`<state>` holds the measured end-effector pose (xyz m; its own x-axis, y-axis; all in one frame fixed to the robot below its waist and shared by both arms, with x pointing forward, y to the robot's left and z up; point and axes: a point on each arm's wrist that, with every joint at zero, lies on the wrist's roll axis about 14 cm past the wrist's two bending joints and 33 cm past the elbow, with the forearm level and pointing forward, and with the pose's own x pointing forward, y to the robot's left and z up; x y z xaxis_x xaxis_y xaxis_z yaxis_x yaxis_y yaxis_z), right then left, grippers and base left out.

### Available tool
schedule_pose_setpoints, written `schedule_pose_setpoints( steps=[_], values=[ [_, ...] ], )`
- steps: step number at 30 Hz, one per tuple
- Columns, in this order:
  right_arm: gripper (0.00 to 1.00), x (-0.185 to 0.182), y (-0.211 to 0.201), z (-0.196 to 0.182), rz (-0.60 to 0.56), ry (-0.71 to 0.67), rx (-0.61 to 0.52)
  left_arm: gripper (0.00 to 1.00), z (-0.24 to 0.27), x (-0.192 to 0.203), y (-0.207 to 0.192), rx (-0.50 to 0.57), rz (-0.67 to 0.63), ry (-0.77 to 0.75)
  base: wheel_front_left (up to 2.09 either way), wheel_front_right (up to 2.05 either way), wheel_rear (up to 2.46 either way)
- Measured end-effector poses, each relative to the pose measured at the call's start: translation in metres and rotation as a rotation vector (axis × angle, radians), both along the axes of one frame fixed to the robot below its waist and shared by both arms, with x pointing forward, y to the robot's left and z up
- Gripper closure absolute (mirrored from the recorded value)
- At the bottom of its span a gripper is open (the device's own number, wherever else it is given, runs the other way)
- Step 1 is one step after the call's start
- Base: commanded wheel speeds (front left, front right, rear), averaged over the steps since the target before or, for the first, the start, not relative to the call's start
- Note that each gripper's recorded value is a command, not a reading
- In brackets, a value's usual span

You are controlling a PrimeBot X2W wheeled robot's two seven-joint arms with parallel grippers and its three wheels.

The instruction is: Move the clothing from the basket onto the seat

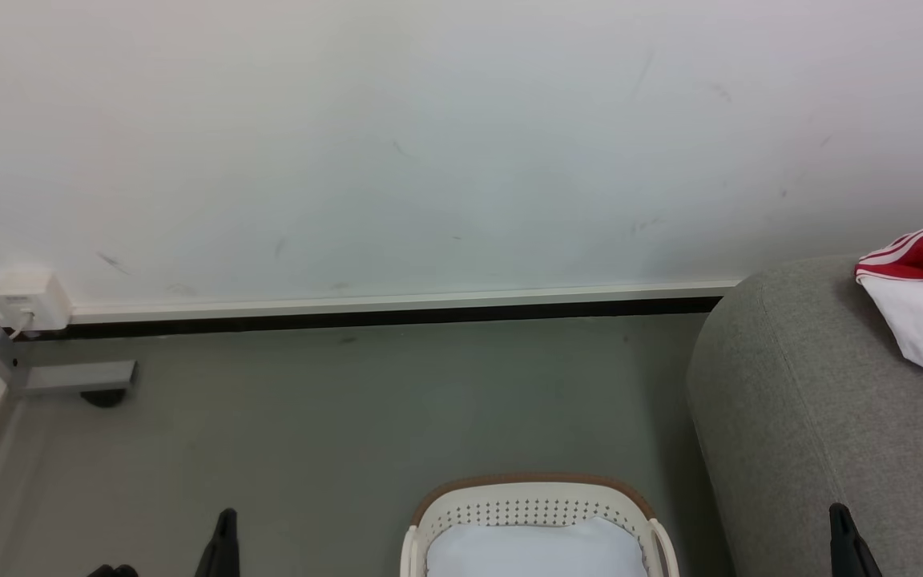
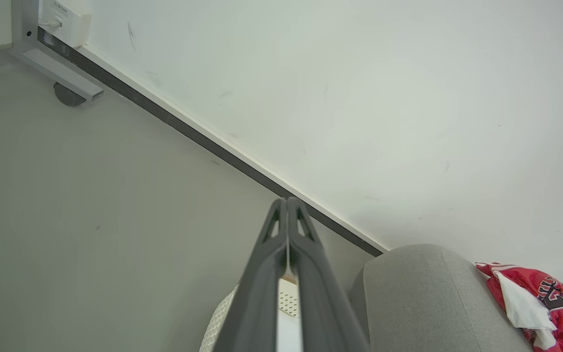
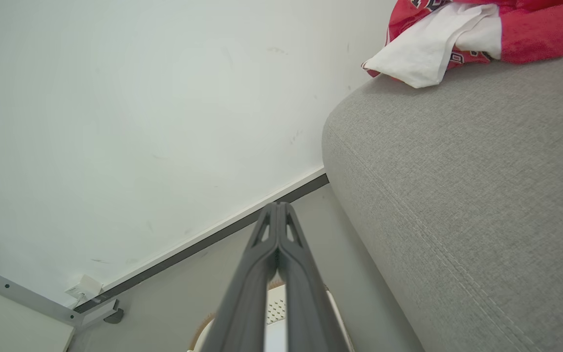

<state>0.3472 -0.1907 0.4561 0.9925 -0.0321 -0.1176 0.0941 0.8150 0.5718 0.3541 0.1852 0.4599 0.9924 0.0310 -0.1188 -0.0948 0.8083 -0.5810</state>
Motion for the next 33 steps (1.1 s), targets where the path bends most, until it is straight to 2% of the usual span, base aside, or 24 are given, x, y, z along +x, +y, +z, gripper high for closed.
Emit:
schedule_pose_setpoints(
  steps=[33],
  values=[
    [1.00, 0.019, -0.006, 0.018, -0.055, -0.032, 0.415, 1.00, 0.014, 0.015, 0.008, -0.413, 0.050, -0.018, 0.00, 0.00, 0.00]
  ],
)
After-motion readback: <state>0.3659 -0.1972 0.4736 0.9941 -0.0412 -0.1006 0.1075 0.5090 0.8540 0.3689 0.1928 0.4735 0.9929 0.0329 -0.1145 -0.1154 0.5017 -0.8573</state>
